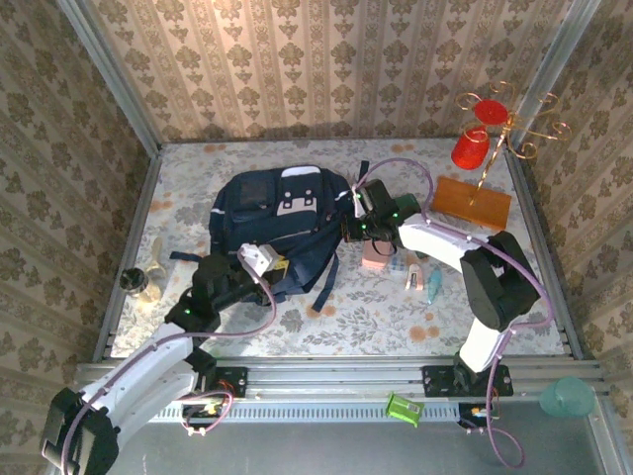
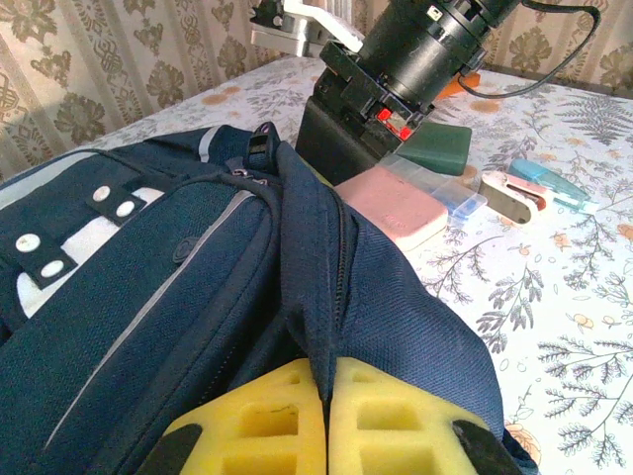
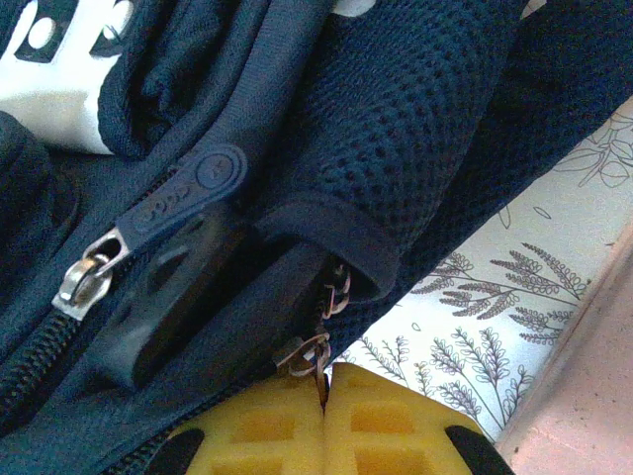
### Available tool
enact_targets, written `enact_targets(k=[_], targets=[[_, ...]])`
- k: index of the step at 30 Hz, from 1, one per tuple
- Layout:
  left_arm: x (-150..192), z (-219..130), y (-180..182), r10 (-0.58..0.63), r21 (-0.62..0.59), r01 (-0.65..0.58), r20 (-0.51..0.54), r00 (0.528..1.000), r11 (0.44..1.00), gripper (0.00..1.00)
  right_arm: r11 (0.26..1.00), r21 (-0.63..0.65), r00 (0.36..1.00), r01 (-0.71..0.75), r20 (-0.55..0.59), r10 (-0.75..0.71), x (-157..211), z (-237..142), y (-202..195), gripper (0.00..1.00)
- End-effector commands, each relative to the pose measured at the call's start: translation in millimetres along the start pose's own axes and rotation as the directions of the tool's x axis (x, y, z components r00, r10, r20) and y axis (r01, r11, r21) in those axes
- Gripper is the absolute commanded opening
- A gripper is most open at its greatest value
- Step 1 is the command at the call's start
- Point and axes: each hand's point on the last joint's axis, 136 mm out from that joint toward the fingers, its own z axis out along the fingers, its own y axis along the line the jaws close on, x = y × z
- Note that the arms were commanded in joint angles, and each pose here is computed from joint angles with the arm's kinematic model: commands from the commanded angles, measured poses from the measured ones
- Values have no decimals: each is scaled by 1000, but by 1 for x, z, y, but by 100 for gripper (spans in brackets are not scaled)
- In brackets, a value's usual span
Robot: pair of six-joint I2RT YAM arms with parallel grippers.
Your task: Pack the student bag
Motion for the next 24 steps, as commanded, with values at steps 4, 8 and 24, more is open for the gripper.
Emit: enact_targets(k=[4, 8, 24], targets=[[-38, -7, 13, 31, -62, -22, 146, 989, 998, 0, 989, 136, 997, -54, 55, 47, -17, -4, -45, 0], [-37, -5, 14, 21, -58, -13, 145, 989, 998, 0, 983, 165, 995, -80, 66, 70, -14, -10, -60, 0], [-14, 9, 94, -86, -327, 98, 51, 995, 940, 5, 1000, -19, 988, -24, 155, 27, 4, -53, -9, 0]])
